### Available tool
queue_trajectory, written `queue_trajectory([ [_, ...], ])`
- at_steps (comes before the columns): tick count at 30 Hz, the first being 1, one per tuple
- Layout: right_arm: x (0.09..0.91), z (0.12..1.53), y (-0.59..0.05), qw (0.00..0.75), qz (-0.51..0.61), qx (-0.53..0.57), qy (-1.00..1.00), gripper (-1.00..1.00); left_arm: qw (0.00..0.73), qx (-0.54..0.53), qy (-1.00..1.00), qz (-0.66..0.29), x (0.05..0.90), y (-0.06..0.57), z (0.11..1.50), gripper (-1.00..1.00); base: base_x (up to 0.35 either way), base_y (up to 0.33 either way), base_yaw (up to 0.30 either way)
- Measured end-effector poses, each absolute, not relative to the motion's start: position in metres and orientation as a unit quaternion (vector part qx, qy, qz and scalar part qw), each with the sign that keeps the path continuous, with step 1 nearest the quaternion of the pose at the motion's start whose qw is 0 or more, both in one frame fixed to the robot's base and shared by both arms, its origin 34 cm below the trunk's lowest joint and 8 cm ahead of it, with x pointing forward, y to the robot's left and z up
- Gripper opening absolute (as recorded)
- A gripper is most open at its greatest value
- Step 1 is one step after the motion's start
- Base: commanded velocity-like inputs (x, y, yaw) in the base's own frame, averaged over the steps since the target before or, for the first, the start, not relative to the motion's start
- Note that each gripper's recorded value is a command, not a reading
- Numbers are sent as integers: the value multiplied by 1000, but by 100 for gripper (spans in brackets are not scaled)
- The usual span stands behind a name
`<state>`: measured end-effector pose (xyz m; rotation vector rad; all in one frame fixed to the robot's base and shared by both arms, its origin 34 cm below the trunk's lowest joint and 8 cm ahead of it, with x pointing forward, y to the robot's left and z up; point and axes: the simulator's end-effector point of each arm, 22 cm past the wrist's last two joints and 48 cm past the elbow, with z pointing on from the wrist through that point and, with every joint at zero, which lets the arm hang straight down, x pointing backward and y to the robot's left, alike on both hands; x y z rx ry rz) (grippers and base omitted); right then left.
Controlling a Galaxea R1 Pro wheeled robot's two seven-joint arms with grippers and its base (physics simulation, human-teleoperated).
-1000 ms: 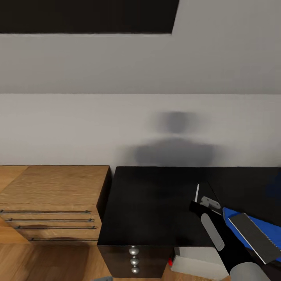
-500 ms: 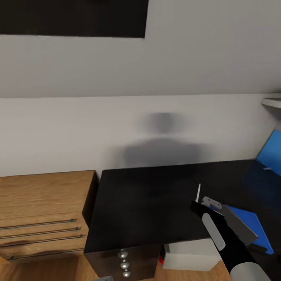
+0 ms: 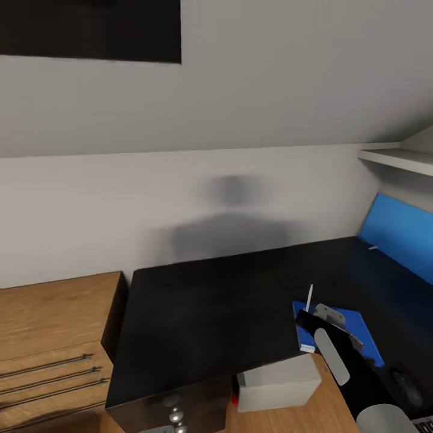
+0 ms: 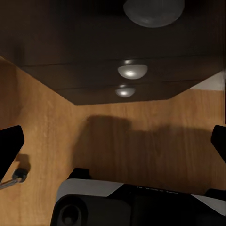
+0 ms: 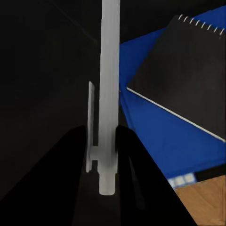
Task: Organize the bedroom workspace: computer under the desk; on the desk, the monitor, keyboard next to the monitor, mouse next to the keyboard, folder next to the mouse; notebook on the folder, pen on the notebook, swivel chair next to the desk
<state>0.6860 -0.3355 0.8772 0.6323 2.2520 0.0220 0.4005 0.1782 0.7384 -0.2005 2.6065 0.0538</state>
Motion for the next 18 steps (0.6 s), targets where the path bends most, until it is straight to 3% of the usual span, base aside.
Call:
queue_trajectory([
  [6, 684, 875, -337, 388, 9, 252, 887, -100, 262, -74, 962, 20, 401, 179, 739, 100, 0, 0, -199],
  [18, 667, 843, -344, 360, 4, 260, 896, -100, 262, -75, 962, 20, 401, 178, 739, 100, 0, 0, -20],
])
